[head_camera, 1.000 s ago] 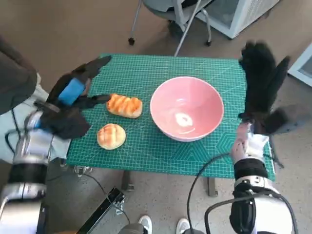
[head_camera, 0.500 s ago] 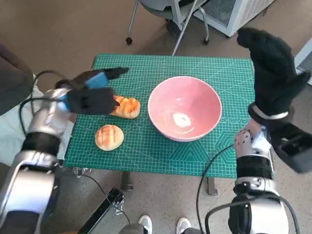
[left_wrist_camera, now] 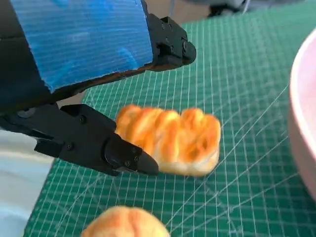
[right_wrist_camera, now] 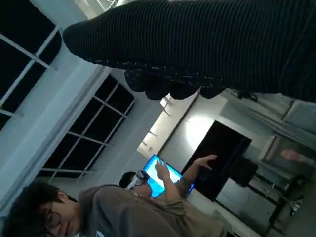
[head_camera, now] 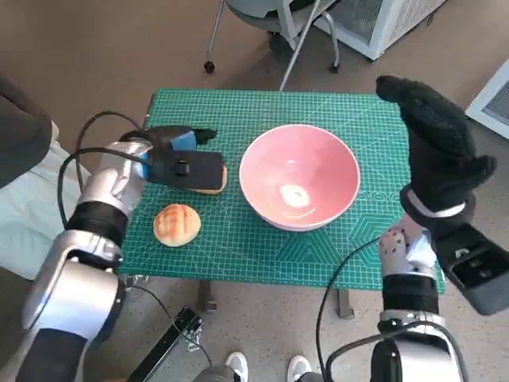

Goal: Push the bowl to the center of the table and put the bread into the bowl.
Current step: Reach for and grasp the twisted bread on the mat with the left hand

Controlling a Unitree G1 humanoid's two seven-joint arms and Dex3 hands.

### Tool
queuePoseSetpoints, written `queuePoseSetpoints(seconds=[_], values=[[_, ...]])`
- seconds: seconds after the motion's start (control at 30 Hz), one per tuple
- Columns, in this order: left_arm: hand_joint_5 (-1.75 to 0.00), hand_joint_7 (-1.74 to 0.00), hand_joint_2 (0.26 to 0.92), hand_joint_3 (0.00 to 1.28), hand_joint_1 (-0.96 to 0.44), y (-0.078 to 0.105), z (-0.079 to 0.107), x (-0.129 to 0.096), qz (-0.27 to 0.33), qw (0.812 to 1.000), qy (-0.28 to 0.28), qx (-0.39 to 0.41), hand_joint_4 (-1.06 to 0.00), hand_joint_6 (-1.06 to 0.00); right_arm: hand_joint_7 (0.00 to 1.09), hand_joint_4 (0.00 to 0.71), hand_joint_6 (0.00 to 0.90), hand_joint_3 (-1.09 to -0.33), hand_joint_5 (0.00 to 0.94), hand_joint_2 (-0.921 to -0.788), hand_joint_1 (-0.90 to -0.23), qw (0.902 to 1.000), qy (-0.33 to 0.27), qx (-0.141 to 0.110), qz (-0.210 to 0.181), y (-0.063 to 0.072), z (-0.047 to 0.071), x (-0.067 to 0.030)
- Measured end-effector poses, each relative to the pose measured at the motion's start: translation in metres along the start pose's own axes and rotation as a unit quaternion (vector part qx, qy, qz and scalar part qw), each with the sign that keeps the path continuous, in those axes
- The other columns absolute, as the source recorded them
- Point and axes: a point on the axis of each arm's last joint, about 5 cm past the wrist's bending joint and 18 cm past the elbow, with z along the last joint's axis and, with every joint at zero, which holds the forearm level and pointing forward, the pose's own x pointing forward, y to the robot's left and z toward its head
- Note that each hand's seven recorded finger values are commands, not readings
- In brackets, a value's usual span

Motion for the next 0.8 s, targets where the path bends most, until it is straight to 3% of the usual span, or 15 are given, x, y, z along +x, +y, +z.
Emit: queuePoseSetpoints(seconds=[0.27, 0.4, 0.47, 0.57, 0.67, 0.7, 0.73, 0.8], values=[[0.0, -0.02, 0.756, 0.0, -0.08, -0.008, 0.005, 0.005, -0.02, 0.999, 0.025, 0.006, -0.11, -0.26, 0.86, 0.361, 0.061, -0.638, 0.012, -0.921, -0.573, 1.0, 0.001, -0.003, -0.003, 0.001, 0.001, -0.0003], [-0.02, -0.07, 0.759, 0.0, -0.1, -0.012, 0.009, 0.008, -0.025, 0.999, 0.038, 0.019, -0.15, -0.35, 0.86, 0.361, 0.057, -0.638, 0.011, -0.921, -0.573, 0.9999, 0.002, -0.006, -0.008, 0.001, 0.001, -0.0021], [-0.03, -0.08, 0.776, 0.01, -0.11, -0.015, 0.01, 0.009, -0.022, 0.999, 0.043, 0.026, -0.24, -0.43, 0.86, 0.361, 0.055, -0.639, 0.011, -0.921, -0.57, 0.9999, 0.003, -0.008, -0.01, 0.001, 0.001, -0.0031], [-0.09, -0.13, 0.833, 0.02, -0.12, -0.021, 0.012, 0.011, -0.015, 0.998, 0.047, 0.049, -0.52, -0.58, 0.86, 0.361, 0.049, -0.64, 0.011, -0.921, -0.566, 0.9999, 0.004, -0.011, -0.01, 0.001, 0.001, -0.0043], [-0.16, -0.19, 0.872, 0.03, -0.11, -0.028, 0.01, 0.012, -0.007, 0.997, 0.044, 0.062, -0.69, -0.69, 0.87, 0.36, 0.046, -0.642, 0.01, -0.921, -0.564, 0.9999, 0.007, -0.013, -0.009, 0.002, 0.002, -0.0055], [-0.54, -0.57, 0.89, 0.06, -0.07, -0.029, 0.01, 0.013, -0.001, 0.997, 0.042, 0.066, -0.67, -0.64, 0.87, 0.36, 0.045, -0.642, 0.01, -0.921, -0.564, 0.9998, 0.007, -0.014, -0.009, 0.002, 0.002, -0.0059], [-0.8, -0.82, 0.901, 0.09, -0.05, -0.03, 0.009, 0.013, 0.004, 0.997, 0.039, 0.072, -0.65, -0.59, 0.87, 0.36, 0.044, -0.643, 0.01, -0.921, -0.563, 0.9998, 0.008, -0.014, -0.01, 0.002, 0.002, -0.0065], [-1.01, -1.0, 0.911, 0.1, -0.03, -0.03, 0.008, 0.012, 0.012, 0.996, 0.033, 0.079, -0.64, -0.59, 0.87, 0.36, 0.042, -0.644, 0.009, -0.921, -0.563, 0.9998, 0.009, -0.016, -0.012, 0.002, 0.002, -0.0072]])
